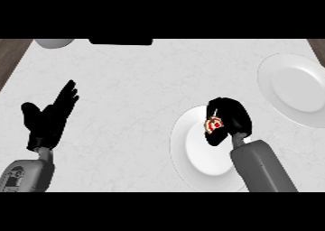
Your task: Pick the cupcake from the plate and place it in the plate
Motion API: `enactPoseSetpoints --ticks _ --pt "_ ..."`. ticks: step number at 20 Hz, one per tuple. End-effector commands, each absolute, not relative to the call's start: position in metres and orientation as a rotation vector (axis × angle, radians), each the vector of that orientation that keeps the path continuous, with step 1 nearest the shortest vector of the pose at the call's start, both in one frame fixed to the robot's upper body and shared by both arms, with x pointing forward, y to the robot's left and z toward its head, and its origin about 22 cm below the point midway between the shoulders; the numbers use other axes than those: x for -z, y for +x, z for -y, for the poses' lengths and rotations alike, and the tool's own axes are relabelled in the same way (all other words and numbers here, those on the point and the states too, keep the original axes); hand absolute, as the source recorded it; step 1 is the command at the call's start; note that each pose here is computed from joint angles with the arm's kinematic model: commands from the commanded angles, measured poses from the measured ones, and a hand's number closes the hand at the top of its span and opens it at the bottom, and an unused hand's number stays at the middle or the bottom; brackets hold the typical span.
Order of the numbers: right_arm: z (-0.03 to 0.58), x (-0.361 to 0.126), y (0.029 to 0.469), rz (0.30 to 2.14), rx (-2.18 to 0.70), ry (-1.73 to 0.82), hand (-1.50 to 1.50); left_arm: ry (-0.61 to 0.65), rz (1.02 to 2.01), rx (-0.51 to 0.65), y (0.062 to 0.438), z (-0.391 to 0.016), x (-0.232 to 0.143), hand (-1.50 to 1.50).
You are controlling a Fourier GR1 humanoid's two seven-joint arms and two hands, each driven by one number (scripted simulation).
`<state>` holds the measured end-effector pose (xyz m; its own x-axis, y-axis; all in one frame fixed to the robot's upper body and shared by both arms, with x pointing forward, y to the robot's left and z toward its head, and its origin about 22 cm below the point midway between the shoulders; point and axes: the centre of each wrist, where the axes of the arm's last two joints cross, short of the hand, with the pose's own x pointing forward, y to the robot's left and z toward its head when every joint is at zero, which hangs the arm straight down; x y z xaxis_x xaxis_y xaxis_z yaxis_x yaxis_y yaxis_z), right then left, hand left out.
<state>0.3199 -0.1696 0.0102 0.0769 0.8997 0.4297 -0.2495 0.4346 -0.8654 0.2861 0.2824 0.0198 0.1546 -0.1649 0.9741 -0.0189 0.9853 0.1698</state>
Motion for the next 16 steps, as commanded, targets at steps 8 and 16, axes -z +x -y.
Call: enactPoseSetpoints --ticks 8,16 --pt "0.176 -0.093 0.399 1.39 -0.557 -1.337 1.5 0.138 1.415 0.106 0.291 -0.277 -0.023 0.0" --pt "0.187 -0.092 0.417 1.324 -0.242 -1.444 1.5 0.176 1.409 0.093 0.284 -0.288 -0.021 0.0"
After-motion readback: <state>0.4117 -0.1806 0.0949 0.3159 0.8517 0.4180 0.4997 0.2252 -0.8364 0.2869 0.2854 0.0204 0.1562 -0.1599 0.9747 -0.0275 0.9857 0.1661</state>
